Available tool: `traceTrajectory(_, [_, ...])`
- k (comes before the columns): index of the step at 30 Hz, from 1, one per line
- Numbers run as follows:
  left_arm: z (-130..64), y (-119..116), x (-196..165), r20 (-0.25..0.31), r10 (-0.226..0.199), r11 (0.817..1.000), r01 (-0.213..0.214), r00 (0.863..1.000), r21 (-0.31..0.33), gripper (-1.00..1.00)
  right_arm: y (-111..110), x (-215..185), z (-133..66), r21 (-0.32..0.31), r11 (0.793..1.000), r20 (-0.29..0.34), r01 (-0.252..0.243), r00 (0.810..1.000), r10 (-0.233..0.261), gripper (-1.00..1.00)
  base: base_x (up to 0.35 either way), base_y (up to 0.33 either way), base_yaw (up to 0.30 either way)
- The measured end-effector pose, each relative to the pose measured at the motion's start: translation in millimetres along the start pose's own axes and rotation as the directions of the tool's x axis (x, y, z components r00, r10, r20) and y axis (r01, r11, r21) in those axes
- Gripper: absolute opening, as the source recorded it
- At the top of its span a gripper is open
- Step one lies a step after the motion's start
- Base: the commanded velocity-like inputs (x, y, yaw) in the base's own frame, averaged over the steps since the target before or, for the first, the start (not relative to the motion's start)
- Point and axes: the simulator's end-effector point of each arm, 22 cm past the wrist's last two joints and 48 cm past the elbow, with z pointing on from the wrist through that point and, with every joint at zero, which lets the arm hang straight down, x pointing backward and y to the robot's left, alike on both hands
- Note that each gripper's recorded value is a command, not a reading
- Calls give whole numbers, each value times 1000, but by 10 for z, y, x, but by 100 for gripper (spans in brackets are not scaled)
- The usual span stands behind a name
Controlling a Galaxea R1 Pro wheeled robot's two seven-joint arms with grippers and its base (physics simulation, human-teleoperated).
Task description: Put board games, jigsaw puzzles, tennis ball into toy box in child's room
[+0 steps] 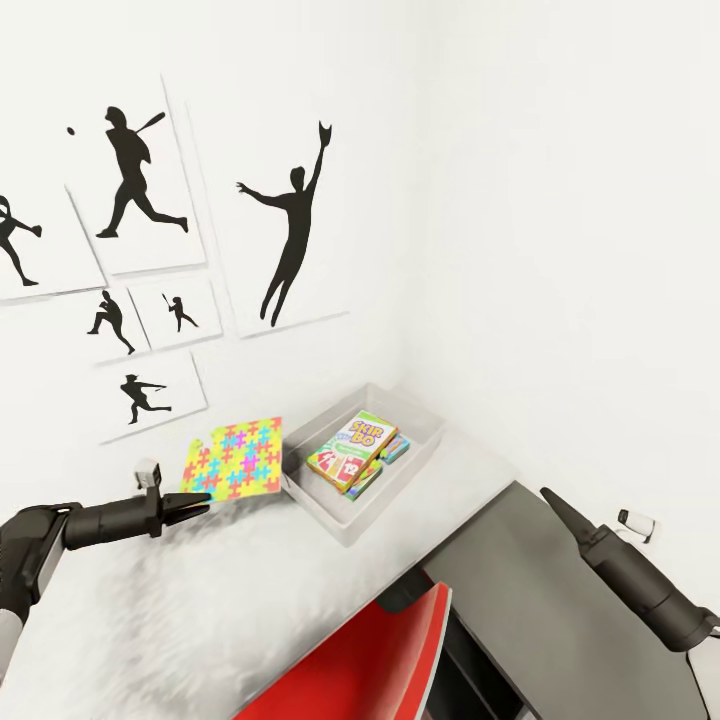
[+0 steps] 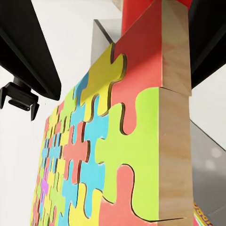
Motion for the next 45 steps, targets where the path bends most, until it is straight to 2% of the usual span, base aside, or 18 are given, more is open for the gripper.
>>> traceTrajectory(3, [142,-114,-48,0,9,1000,-9,1000,29,-100,-3,1,1,1,1000,0,1,1000,-1,100,0,0,0])
traceTrajectory(6, [508,-376,-364,14,73,997,-73,997,28,-100,-10,-6,-6,3,1000,-3,3,1000,-3,100,0,0,0])
traceTrajectory(8, [806,-457,-517,14,103,995,-103,995,-14,-100,-16,-16,-13,5,1000,-7,6,1000,-6,100,0,0,0])
traceTrajectory(11, [1191,-541,-646,8,121,991,-120,993,-67,-100,-20,-24,-20,5,1000,-10,6,1000,-6,100,0,0,0])
traceTrajectory(13, [1481,-582,-704,-8,114,988,-114,993,-103,-100,-21,-28,-20,5,1000,-11,6,1000,-6,100,0,0,0])
traceTrajectory(14, [1680,-562,-722,-27,102,984,-105,994,-145,-100,-24,-30,-23,6,1000,-11,6,1000,-6,100,0,0,0])
traceTrajectory(16, [1925,-539,-746,-52,87,972,-96,995,-216,-100,-39,-55,-41,12,1000,-7,8,1000,-7,100,0,0,0])
traceTrajectory(19, [2199,-510,-773,-69,76,941,-94,995,-325,-100,-86,-131,-100,29,1000,8,10,1000,-10,100,0,0,0])
traceTrajectory(22, [2384,-507,-764,-52,51,919,-68,997,-388,-100,-118,-181,-145,42,999,16,6,1000,-7,100,0,0,0])
traceTrajectory(23, [2424,-452,-763,-37,35,900,-47,999,-433,-100,-136,-206,-170,48,999,20,3,1000,-4,100,0,0,0])
traceTrajectory(25, [2445,-408,-789,-9,21,884,-23,1000,-466,-100,-152,-229,-194,54,999,23,-1,1000,0,100,0,0,0])
traceTrajectory(27, [2483,-340,-892,75,4,868,34,997,-495,-100,-181,-270,-240,65,998,29,-8,1000,7,100,0,0,0])
traceTrajectory(29, [2523,-255,-878,117,-28,856,84,993,-510,-100,-199,-293,-267,73,997,33,-12,999,10,100,0,0,0])
traceTrajectory(30, [2545,-160,-857,154,-52,839,127,987,-529,-100,-212,-299,-283,77,997,32,-19,999,16,100,0,0,0])
traceTrajectory(32, [2571,-95,-863,198,-73,826,170,977,-537,-100,-227,-295,-298,82,996,27,-28,999,26,100,0,0,0])
traceTrajectory(36, [2571,-14,-867,225,-87,815,200,970,-544,-100,-255,-279,-308,89,995,21,-39,999,37,100,0,0,0])
traceTrajectory(45, [2597,85,-835,227,-101,809,213,969,-548,-100,-312,-238,-311,100,994,13,-48,999,46,100,0,0,0])
